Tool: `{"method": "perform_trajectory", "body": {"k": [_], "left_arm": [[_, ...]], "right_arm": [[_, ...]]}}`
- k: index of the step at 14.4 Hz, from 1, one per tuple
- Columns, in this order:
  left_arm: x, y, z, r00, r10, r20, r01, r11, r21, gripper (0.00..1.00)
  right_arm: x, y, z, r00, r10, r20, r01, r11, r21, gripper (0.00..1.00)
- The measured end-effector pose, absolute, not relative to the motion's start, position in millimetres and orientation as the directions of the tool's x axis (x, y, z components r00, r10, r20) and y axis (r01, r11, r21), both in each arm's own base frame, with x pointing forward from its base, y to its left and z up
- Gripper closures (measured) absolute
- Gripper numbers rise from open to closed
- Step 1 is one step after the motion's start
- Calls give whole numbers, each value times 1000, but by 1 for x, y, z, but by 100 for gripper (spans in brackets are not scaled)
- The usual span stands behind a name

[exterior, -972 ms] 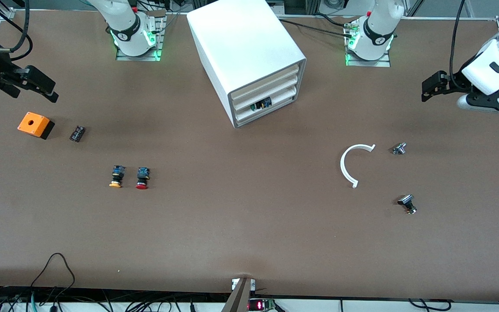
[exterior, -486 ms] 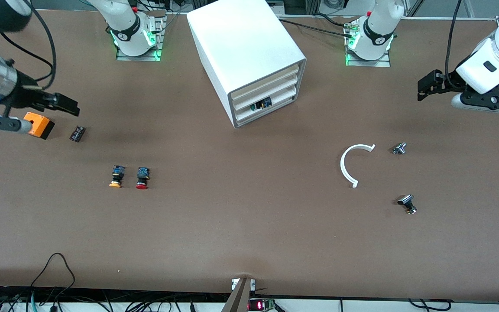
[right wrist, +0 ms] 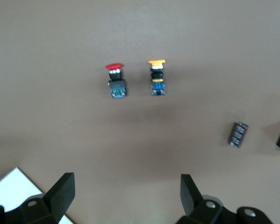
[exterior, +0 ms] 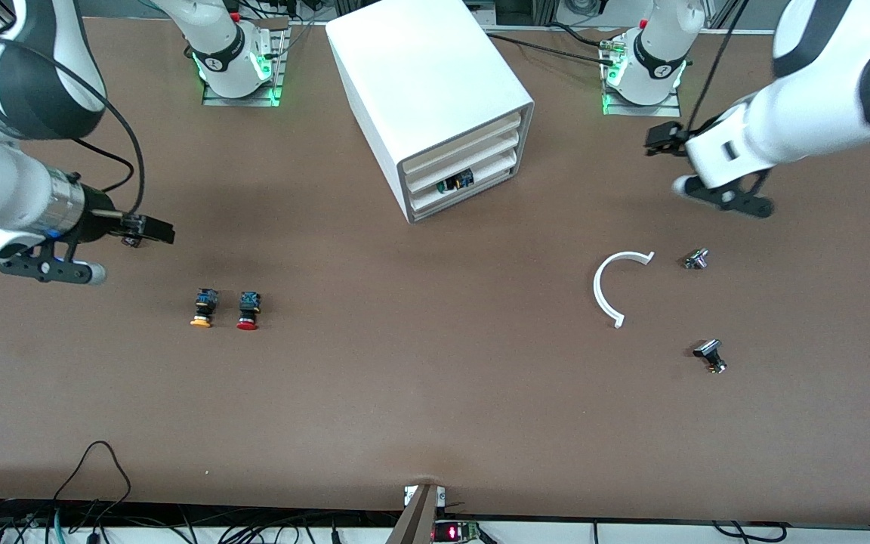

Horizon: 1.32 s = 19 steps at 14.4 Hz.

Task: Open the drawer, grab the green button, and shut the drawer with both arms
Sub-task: 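Move the right gripper toward the buttons while the left gripper reaches the cabinet, then bring the left gripper to the drawer handle while the right gripper hovers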

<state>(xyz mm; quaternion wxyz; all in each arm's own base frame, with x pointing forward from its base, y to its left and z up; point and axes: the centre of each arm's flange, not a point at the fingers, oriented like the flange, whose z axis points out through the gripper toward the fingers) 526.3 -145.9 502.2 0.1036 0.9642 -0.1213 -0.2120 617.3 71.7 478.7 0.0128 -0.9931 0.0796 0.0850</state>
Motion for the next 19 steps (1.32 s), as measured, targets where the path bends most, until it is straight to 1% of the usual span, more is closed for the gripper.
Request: {"method": "perform_trajectory", "body": {"k": [1,3,5,8,10,12,14,16,18,19], "left_arm": [[532,-154,483,862,-303,-408,-181,-933,311,0],[544,-160,445,826,-394,-403,-225,-886,405,0],[554,-172,411,789,-501,-355,-292,-815,502,0],[560,-195,363,764,-593,-255,-327,-696,639,0],[555,-210,329,761,-621,-187,-323,-614,720,0],[542,-218,287,786,-608,-111,-291,-523,801,0],[524,-217,249,817,-573,-72,-262,-479,838,0],[510,-216,228,835,-548,-46,-252,-455,854,2],[499,-216,215,842,-539,5,-274,-419,866,20],[494,-216,209,841,-540,26,-285,-402,870,20]], "right_arm": [[621,79,469,970,-175,-169,-179,-984,-10,0],[627,97,452,960,-225,-168,-228,-974,-2,0],[631,115,438,950,-265,-164,-268,-963,4,0],[633,142,420,930,-330,-164,-333,-943,4,0],[633,160,411,917,-357,-179,-365,-931,-11,0],[631,173,404,896,-399,-194,-409,-912,-11,0],[627,190,397,880,-429,-203,-438,-899,0,0],[622,212,393,867,-454,-205,-461,-887,14,0],[616,231,394,857,-474,-201,-480,-877,21,0],[614,239,397,851,-486,-198,-491,-871,22,0]]}}
